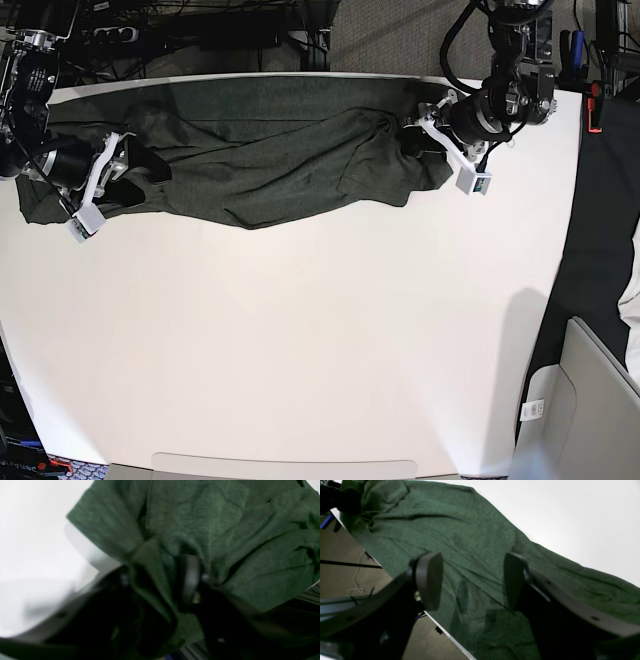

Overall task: Fold the T-shirt properly
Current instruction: 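Grasp the strip end with the left gripper and fold it toward the right gripper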

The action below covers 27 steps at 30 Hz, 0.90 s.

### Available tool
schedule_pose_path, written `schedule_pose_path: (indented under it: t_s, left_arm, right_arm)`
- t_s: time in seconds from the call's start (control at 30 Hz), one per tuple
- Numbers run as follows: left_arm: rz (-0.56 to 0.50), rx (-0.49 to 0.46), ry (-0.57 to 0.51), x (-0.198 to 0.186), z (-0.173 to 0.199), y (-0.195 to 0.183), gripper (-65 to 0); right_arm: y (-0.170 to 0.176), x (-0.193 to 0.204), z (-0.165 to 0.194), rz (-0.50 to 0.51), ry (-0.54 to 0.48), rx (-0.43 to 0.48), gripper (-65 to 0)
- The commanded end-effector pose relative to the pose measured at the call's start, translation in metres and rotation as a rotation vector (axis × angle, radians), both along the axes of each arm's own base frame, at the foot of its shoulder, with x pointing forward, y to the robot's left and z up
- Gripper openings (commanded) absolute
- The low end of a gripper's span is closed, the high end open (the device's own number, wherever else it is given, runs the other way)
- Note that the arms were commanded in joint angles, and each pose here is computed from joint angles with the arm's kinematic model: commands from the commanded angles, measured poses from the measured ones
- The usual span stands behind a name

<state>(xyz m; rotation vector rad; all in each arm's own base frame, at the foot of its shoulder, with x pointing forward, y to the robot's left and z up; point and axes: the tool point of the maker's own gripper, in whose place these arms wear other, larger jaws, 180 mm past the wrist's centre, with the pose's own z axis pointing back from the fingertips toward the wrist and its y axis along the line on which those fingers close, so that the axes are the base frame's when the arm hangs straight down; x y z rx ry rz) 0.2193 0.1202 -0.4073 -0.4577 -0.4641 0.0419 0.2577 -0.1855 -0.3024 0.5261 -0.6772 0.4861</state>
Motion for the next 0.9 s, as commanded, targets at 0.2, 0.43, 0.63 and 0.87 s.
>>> schedule_pose_path:
  t_s: [0.2, 0.43, 0.63, 0.87]
  left_arm:
    - [-0.008, 0.018, -0.039, 0.015, 0.014, 0.004, -62.1]
    - [-0.045, 0.018, -0.18, 0.031, 0.057, -0.008, -62.8]
    - [-0.059, -0.026, -0.245, 0.031, 0.079, -0.029, -62.8]
    - [-0.03, -0.302, -0.252, 0.029, 0.102, -0.08, -62.7]
  right_arm:
    - [-0.01, 0.007, 0.017, 0.013, -0.051, -0.029, -26.0]
    - [-0.038, 0.006, 0.011, -0.026, -0.035, -0.147, -26.1]
    - [-0.056, 0.006, 0.002, -0.054, -0.014, -0.256, -35.0]
    - [-0.068, 0.007, -0.003, -0.078, -0.004, -0.329, -64.8]
